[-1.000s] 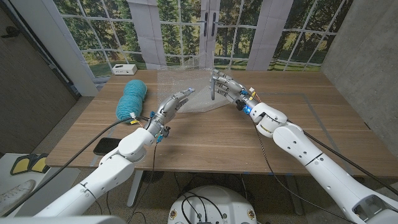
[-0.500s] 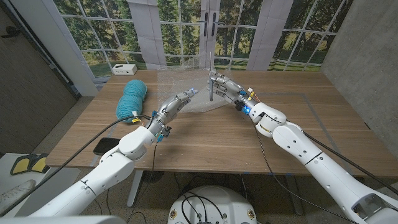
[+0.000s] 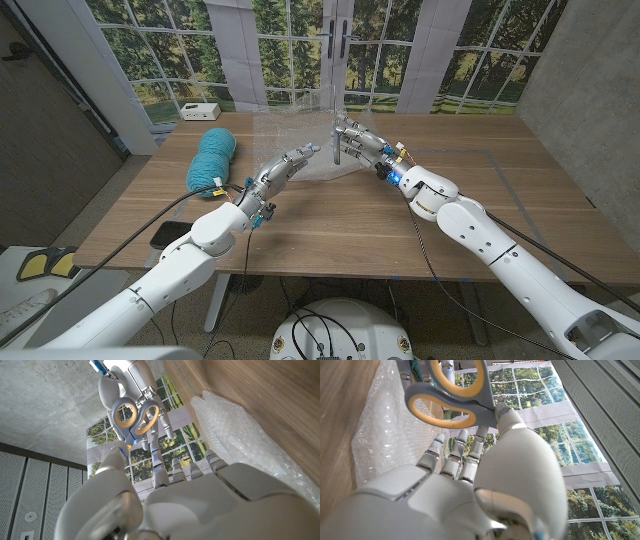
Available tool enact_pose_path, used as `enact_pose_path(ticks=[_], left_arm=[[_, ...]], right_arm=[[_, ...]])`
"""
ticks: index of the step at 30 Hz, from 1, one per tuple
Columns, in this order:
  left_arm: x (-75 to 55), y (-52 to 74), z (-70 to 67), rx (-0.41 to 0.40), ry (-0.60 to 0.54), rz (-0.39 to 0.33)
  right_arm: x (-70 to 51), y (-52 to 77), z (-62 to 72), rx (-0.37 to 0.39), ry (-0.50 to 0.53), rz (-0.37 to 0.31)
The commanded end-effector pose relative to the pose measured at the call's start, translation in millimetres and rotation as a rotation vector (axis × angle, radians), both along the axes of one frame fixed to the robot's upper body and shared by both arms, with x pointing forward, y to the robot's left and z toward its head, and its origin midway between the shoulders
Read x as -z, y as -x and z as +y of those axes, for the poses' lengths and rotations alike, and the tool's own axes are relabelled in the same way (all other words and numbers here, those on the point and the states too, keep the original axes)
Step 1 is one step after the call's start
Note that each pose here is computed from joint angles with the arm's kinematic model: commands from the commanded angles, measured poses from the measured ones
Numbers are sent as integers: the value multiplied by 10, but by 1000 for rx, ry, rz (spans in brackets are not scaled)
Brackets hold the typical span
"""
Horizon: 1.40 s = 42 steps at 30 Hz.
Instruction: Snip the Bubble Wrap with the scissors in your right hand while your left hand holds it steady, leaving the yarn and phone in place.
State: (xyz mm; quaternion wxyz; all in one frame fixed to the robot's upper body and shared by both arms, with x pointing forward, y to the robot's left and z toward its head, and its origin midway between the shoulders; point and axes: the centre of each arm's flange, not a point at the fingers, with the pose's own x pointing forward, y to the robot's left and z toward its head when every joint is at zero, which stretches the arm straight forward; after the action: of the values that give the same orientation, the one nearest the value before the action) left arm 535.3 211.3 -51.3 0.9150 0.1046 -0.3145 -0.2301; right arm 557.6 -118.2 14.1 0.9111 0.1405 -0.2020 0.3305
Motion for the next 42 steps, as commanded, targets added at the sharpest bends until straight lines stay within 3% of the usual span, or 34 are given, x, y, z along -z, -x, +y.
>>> enact_pose_path(ticks=[1,42], left_arm=[[11,8,-1,-1,3,1],[12,-45,-70,-17,-2,21]], right_arm=[[-2,33,41,-9,18,-4],[4,21,107,-43,48,2]])
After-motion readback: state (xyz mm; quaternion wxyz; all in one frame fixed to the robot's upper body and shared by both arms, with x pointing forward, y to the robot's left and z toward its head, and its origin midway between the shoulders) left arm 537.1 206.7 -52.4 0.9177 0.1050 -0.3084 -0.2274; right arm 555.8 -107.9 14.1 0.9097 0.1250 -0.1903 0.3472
